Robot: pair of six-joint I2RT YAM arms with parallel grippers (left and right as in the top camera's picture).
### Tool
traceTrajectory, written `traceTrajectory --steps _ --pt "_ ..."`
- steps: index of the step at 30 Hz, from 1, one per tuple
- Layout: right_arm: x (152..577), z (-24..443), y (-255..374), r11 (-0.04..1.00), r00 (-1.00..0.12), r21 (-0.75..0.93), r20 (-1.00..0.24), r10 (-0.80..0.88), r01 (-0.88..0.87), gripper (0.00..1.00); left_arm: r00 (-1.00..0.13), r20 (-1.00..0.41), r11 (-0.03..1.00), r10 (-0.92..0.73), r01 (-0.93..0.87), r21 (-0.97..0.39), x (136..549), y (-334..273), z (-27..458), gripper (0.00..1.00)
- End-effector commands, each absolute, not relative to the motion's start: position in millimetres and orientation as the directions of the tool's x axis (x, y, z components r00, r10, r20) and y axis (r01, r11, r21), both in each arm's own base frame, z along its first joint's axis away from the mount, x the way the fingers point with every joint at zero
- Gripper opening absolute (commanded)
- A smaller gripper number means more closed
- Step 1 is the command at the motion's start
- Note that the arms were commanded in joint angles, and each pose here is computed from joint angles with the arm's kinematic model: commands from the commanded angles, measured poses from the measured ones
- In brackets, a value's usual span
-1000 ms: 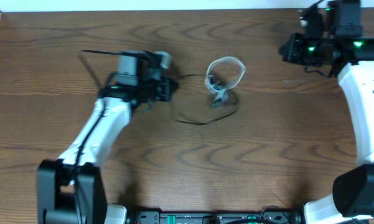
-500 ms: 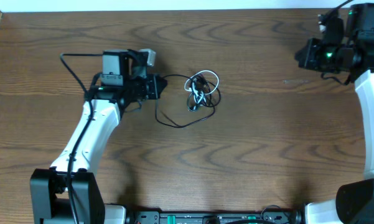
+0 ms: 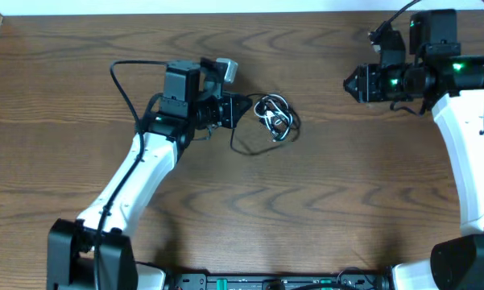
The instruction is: Untangle cables
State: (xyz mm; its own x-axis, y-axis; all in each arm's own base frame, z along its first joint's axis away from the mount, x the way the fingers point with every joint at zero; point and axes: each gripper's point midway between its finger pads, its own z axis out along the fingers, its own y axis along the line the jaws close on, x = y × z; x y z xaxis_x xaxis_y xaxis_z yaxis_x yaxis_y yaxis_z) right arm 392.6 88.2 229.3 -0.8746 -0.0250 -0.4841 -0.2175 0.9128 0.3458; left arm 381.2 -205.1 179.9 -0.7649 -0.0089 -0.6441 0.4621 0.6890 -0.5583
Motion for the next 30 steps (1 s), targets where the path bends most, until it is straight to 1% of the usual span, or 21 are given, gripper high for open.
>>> traceTrajectory --steps 1,2,4,8,9,11,14,20,23,30 --pt "383 214 100 0.904 -0.884 0.344 -0.462 -0.071 -0.253 0.28 -0.707 -0.704 0.645 -0.071 0.506 -0.573 375 -212 227 0.08" --pt "382 209 103 0.903 -0.887 0.348 -0.457 -0.071 -0.252 0.25 -0.689 -0.72 0.639 -0.076 0.521 -0.566 374 -213 236 0.08" --pt "381 201 109 0.898 -0.892 0.362 -0.446 -0.068 -0.25 0.25 -0.663 -0.744 0.631 -0.082 0.543 -0.554 370 -213 249 0.08" --pt "374 187 133 0.856 -0.89 0.415 -0.444 -0.105 -0.308 0.25 -0.634 -0.768 0.621 -0.09 0.567 -0.541 362 -212 267 0.08" --pt "373 184 138 0.851 -0.888 0.418 -0.445 -0.114 -0.318 0.26 -0.628 -0.773 0.62 -0.09 0.572 -0.538 360 -213 270 0.08" --pt "368 177 150 0.838 -0.884 0.422 -0.447 -0.14 -0.346 0.39 -0.62 -0.779 0.614 -0.091 0.581 -0.534 357 -214 275 0.08" --pt "364 169 167 0.823 -0.876 0.426 -0.454 -0.165 -0.376 0.41 -0.617 -0.782 0.606 -0.087 0.59 -0.534 353 -218 278 0.08" --pt "363 164 201 0.794 -0.856 0.448 -0.491 -0.166 -0.411 0.34 -0.62 -0.782 0.587 -0.067 0.609 -0.533 346 -229 278 0.08" --pt "364 160 214 0.793 -0.85 0.452 -0.506 -0.148 -0.408 0.27 -0.62 -0.782 0.579 -0.058 0.617 -0.533 343 -234 278 0.08" --pt "354 143 231 0.788 -0.856 0.465 -0.495 -0.148 -0.405 0.27 -0.621 -0.782 0.573 -0.053 0.622 -0.534 341 -237 278 0.08"
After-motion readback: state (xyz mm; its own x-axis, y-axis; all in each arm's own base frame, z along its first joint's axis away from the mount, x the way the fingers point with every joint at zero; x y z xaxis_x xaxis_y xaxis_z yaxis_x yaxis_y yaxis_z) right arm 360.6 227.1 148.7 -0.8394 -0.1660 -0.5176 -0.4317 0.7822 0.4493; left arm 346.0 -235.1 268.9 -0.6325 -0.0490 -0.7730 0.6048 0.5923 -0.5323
